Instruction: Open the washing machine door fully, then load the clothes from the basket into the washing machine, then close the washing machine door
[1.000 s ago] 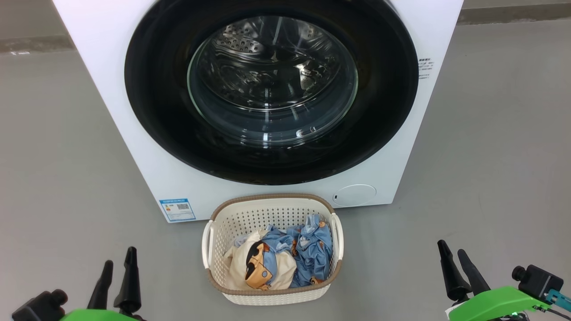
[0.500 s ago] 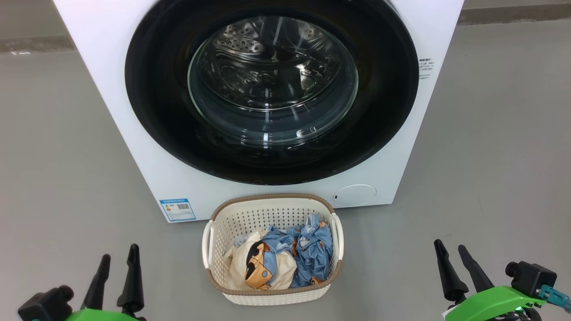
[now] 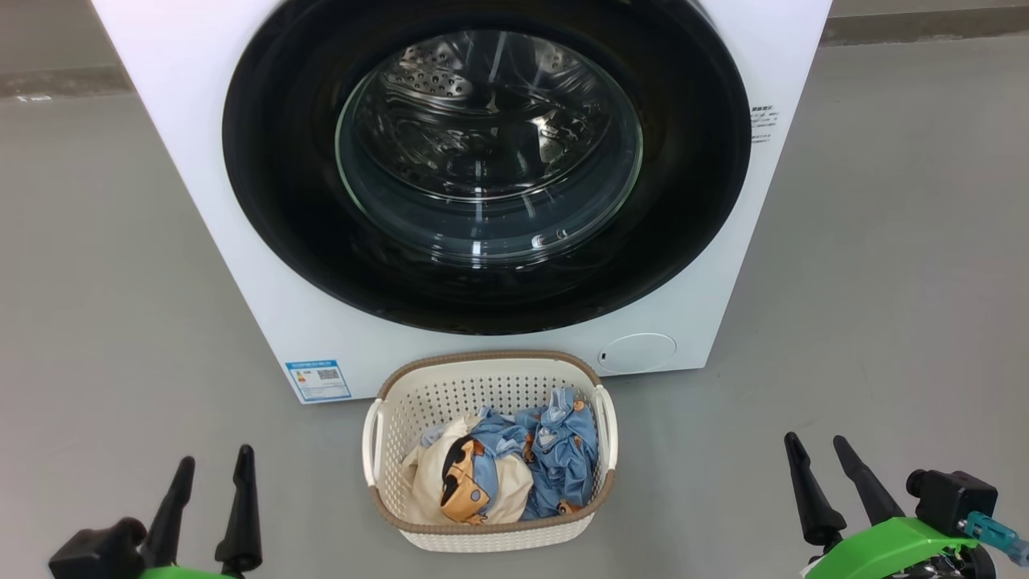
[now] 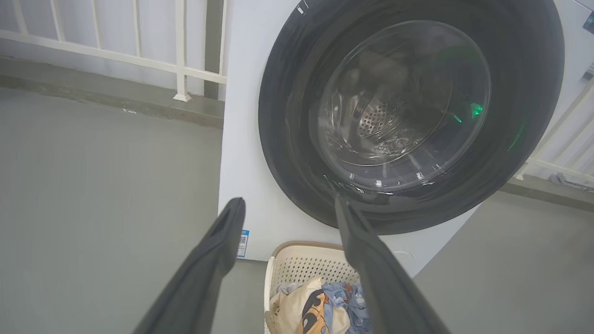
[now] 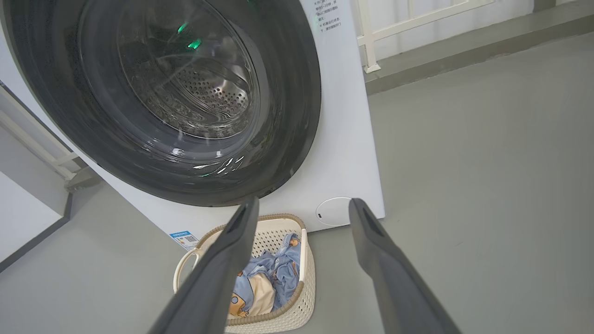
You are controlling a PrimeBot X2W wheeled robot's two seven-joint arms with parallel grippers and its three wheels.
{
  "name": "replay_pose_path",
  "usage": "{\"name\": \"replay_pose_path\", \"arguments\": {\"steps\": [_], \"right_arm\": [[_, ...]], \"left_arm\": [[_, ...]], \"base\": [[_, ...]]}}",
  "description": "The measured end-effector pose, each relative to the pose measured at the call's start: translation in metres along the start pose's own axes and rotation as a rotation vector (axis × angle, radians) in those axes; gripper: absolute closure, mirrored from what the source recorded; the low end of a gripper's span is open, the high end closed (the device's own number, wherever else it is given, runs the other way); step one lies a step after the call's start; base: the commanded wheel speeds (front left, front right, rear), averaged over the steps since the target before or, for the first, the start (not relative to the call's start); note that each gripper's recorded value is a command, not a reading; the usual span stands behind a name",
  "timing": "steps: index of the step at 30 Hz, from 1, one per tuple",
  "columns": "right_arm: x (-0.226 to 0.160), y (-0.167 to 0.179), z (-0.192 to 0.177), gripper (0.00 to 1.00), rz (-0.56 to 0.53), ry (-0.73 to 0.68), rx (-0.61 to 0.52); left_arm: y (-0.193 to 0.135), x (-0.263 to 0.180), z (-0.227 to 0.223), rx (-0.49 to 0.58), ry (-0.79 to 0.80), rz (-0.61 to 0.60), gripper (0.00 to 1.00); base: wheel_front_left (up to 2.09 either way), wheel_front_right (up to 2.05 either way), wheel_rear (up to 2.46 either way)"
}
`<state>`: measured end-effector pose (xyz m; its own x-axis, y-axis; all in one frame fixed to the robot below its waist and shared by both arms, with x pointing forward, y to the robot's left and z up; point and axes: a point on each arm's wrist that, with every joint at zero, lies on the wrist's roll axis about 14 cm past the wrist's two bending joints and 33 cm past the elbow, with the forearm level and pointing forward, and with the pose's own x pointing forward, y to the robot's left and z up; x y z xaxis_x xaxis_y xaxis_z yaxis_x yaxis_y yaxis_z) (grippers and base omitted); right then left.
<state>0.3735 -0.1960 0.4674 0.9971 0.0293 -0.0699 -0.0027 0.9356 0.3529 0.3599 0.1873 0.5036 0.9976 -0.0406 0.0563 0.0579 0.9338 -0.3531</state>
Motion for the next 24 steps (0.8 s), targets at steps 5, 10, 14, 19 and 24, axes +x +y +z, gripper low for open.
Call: {"name": "replay_pose_path", "arguments": {"steps": [5,10,14,19,24], "right_arm": [[-0.001,-0.003,0.004,0.0,0.001,-0.016,-0.058],[-0.001,-0.006,0.009,0.0,0.001,-0.033,-0.114],[-0.002,-0.009,0.012,0.0,0.0,-0.041,-0.155],[-0.003,-0.013,0.016,0.0,-0.01,-0.054,-0.173],[-0.006,-0.019,0.015,0.0,-0.029,-0.05,-0.17]], "left_arm": [[0.0,-0.002,0.0,0.048,-0.002,-0.008,0.0],[0.0,-0.002,0.003,0.088,-0.013,-0.019,0.0],[0.0,-0.002,0.004,0.109,-0.022,-0.026,0.0],[0.001,-0.002,0.003,0.125,-0.014,-0.03,0.0],[0.003,-0.002,0.001,0.126,-0.006,-0.029,0.0]], "base": [[0.0,0.0,0.0],[0.0,0.0,0.0],[0.0,0.0,0.0],[0.0,0.0,0.0],[0.0,0.0,0.0]]}}
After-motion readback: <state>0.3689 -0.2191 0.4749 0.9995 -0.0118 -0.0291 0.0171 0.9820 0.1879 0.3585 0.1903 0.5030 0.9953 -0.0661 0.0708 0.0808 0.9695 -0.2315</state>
